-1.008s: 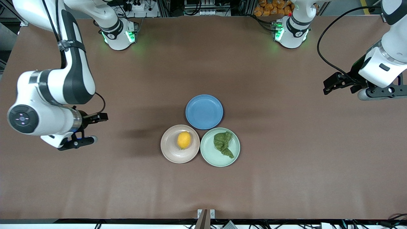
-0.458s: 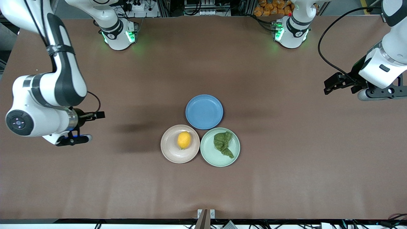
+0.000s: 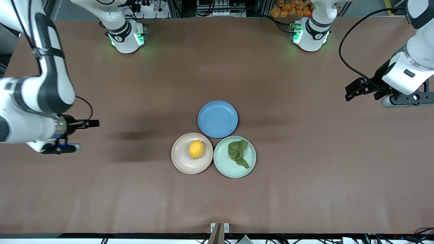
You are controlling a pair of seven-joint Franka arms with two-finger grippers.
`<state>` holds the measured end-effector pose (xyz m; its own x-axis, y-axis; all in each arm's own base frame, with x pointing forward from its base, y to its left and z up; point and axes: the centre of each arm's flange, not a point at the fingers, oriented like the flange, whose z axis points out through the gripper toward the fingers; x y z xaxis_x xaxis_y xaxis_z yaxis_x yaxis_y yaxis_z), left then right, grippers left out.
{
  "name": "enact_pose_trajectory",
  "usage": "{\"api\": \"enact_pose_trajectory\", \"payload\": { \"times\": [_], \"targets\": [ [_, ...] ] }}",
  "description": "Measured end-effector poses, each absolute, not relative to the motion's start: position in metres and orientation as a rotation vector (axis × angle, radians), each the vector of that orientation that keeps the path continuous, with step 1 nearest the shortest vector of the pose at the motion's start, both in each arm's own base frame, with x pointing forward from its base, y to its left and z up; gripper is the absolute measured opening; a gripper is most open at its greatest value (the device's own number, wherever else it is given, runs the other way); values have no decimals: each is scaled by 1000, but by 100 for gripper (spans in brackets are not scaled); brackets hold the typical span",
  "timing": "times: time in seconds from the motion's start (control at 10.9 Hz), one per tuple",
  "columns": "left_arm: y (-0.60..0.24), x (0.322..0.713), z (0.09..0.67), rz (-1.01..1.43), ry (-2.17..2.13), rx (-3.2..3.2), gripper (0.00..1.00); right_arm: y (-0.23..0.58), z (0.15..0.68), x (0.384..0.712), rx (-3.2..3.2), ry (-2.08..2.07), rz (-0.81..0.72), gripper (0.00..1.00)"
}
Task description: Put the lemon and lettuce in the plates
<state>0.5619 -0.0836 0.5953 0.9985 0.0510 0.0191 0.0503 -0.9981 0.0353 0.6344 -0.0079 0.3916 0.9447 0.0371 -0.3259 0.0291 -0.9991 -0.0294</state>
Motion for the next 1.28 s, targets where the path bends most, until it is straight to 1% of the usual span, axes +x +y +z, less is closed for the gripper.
{"api": "enact_pose_trajectory", "payload": {
  "times": [0.27,0.46,0.92,1.28],
  "targets": [
    [-84,562,596,40,79,3105,100,-38,458,625,-3097,35,342,100],
    [-83,562,597,45,79,3104,100,-41,499,614,-3110,134,250,100],
    [-59,563,604,74,66,3106,100,-32,564,587,-3116,201,139,100],
    [-52,561,612,95,77,3107,100,-31,605,569,-3116,201,140,100]
  ]
}}
